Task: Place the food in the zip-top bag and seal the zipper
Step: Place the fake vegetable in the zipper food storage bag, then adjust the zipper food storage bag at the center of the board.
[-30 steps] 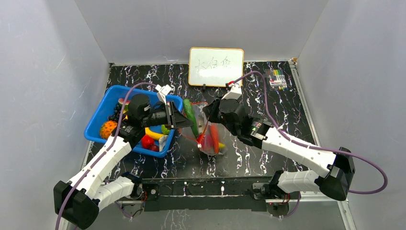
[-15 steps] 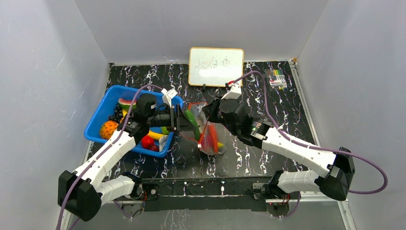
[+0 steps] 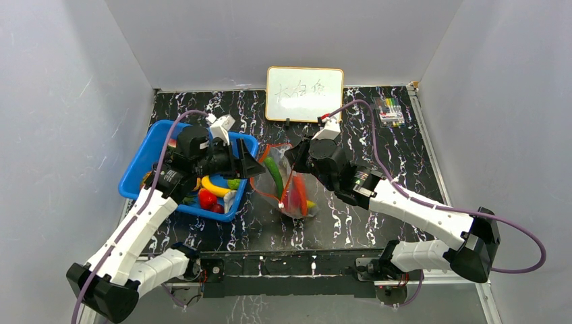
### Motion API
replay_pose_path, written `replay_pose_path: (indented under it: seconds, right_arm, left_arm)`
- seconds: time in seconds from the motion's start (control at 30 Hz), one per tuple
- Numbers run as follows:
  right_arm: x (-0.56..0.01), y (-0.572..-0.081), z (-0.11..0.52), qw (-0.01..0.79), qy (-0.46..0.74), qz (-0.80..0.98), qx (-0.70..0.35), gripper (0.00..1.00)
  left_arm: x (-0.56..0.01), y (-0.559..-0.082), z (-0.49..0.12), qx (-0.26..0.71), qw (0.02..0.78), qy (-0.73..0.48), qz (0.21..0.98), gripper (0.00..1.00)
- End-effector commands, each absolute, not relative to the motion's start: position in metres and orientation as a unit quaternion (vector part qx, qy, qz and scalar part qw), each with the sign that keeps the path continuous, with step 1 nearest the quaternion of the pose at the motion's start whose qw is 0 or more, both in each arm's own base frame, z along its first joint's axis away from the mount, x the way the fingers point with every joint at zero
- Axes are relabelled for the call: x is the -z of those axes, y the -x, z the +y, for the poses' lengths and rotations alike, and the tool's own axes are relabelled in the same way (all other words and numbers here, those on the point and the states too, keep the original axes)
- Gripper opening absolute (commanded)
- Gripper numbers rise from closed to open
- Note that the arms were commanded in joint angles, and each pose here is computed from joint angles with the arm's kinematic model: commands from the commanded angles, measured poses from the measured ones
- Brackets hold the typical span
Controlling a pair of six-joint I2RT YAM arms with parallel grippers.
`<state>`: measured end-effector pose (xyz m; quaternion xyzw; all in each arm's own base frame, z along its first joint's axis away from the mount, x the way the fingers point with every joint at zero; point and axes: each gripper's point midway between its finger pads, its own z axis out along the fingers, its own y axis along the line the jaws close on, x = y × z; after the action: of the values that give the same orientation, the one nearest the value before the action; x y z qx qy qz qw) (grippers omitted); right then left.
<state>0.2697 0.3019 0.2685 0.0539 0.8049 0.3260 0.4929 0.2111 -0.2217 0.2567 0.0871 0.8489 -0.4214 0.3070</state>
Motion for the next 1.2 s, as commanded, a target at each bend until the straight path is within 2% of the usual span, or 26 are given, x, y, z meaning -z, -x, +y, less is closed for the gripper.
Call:
replay_pose_path:
  seconds: [0.0,0.13,0.3,0.33,0.47,0.53,0.8,0.93,1.17]
  right_arm:
    - [-0.325,-0.273,0.304,0.53,-0.076,0.754,-0.381,0.0]
    - [-0.326,-0.273,0.304,0.53,-0.076,0.754,-0.382,0.0]
    - [-0.327,-0.271,0.305,0.526,-0.072,0.754,-0.387,0.0]
    - [-0.327,-0.27,0.306,0.525,-0.073,0.754,-0.388,0.0]
    - [-0.324,-0.268,0.304,0.522,-0.073,0.755,-0.39,0.0]
    - [-0.324,-0.267,0.301,0.523,-0.075,0.754,-0.39,0.0]
    - [-0.308,-0.268,0.28,0.535,-0.078,0.77,-0.338,0.0]
    - [-0.31,-0.267,0.274,0.539,-0.084,0.767,-0.337,0.0]
    - [-0.308,-0.265,0.275,0.536,-0.083,0.767,-0.341,0.0]
  left_arm:
    - [-0.233,-0.215,-0.195,0.34,0.317,-0.062,0.883,0.61]
    - [-0.21,-0.215,-0.196,0.331,0.293,-0.06,0.895,0.51]
    - [-0.198,-0.217,-0.204,0.349,0.282,-0.058,0.892,0.44]
    - [-0.198,-0.217,-0.206,0.353,0.282,-0.059,0.89,0.4]
    - [-0.213,-0.218,-0.214,0.382,0.287,-0.058,0.877,0.08]
    - [-0.226,-0.217,-0.219,0.403,0.295,-0.059,0.864,0.0]
    - [-0.296,-0.206,-0.243,0.509,0.32,-0.092,0.793,0.0]
    - [-0.295,-0.201,-0.248,0.53,0.311,-0.098,0.783,0.0]
    - [-0.28,-0.206,-0.245,0.509,0.309,-0.098,0.798,0.0]
